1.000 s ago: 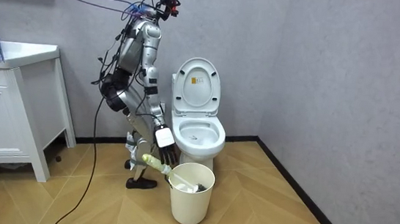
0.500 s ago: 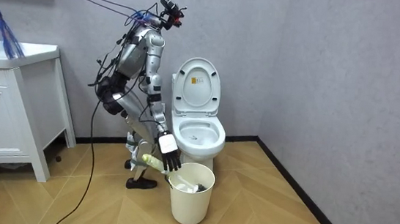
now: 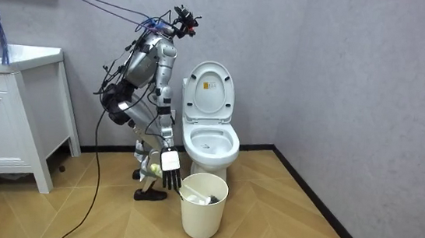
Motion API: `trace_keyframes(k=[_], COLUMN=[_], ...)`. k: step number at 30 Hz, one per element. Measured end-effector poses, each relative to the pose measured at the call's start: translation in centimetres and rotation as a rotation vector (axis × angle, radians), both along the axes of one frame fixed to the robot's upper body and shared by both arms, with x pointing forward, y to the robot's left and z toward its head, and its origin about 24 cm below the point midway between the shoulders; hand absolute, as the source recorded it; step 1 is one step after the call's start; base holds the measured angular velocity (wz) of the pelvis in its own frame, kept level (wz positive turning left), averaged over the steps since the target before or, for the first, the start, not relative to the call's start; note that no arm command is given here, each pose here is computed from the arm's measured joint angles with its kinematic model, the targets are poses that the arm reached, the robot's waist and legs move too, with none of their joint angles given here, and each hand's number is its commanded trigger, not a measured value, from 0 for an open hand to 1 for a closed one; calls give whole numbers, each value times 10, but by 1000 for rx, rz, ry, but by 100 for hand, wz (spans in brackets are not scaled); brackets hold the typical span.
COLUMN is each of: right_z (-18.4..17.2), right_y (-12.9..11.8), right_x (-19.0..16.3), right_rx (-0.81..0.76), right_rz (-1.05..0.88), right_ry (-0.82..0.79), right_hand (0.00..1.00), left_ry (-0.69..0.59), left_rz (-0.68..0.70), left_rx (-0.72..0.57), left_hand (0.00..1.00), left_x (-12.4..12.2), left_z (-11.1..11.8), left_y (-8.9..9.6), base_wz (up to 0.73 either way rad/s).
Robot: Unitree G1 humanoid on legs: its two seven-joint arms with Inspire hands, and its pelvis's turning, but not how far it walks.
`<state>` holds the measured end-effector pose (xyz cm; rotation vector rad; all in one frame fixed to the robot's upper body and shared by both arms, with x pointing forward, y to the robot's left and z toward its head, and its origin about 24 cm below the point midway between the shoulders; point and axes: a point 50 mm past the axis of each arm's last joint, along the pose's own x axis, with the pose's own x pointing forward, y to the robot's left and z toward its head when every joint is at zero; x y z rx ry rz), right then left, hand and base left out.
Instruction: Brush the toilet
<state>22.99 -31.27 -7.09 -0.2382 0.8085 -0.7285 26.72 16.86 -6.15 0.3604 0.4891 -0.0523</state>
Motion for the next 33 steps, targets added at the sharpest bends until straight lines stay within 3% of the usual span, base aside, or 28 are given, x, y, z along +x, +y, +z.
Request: trace_keyframes(k=[11, 13, 14, 33], right_z=[-5, -5, -5, -14], right_y=[2, 3, 3, 6], right_x=[-2, -3, -3, -11], right_rx=[77, 92, 98, 252], right_rz=[17, 17, 16, -79], right_ry=[19, 20, 17, 0], right_hand=[3, 96, 100, 100], left_ry=[7, 5, 5, 38], left_rz=[-19, -22, -24, -33], left_rx=[-3, -4, -6, -4], left_hand=[0, 0, 0, 0], left_x=[-1, 0, 0, -6], left_z=[0, 1, 2, -2], left_y=[-3, -4, -4, -2], base_wz=[3, 0, 0, 0])
